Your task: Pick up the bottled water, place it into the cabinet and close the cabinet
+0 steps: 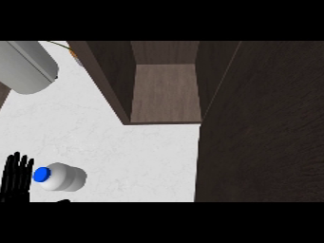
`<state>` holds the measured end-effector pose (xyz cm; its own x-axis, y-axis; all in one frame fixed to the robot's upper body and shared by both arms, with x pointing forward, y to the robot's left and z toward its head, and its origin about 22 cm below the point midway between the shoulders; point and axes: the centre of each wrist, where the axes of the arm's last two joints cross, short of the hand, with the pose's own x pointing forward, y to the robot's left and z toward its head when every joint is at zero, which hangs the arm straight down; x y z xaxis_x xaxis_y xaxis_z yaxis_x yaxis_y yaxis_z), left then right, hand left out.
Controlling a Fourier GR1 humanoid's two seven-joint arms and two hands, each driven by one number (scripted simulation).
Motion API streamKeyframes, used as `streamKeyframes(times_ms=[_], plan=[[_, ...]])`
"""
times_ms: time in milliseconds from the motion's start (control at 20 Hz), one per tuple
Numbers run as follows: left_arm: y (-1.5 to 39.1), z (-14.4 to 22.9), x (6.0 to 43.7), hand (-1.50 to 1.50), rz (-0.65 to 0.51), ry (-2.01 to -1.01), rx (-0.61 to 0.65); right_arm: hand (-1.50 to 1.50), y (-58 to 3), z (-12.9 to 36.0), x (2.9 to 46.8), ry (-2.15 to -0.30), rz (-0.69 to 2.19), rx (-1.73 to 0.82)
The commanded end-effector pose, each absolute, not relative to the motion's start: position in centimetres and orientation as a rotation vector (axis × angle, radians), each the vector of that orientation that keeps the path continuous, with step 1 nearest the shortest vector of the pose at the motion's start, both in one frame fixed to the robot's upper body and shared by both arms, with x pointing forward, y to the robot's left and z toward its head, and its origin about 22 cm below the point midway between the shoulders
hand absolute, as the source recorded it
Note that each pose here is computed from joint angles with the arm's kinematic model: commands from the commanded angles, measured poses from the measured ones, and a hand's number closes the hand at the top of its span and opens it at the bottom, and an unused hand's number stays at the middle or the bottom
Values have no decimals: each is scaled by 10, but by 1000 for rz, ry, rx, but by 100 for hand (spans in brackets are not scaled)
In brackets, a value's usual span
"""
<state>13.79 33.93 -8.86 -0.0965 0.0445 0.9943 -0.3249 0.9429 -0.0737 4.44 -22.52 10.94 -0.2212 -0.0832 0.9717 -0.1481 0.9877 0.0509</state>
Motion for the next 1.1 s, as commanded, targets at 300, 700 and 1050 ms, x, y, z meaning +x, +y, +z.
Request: streamKeyframes(times_ms=[300,700,1050], plan=[[338,-139,146,-150,351,-1616,45,-150,-232,141,24,-1841,61,169],[344,-158,158,-150,362,-1647,-46,-150,-232,132,37,-1840,68,166],[322,-177,154,150,501,-1636,-70,-150,-237,129,22,-1830,64,149]])
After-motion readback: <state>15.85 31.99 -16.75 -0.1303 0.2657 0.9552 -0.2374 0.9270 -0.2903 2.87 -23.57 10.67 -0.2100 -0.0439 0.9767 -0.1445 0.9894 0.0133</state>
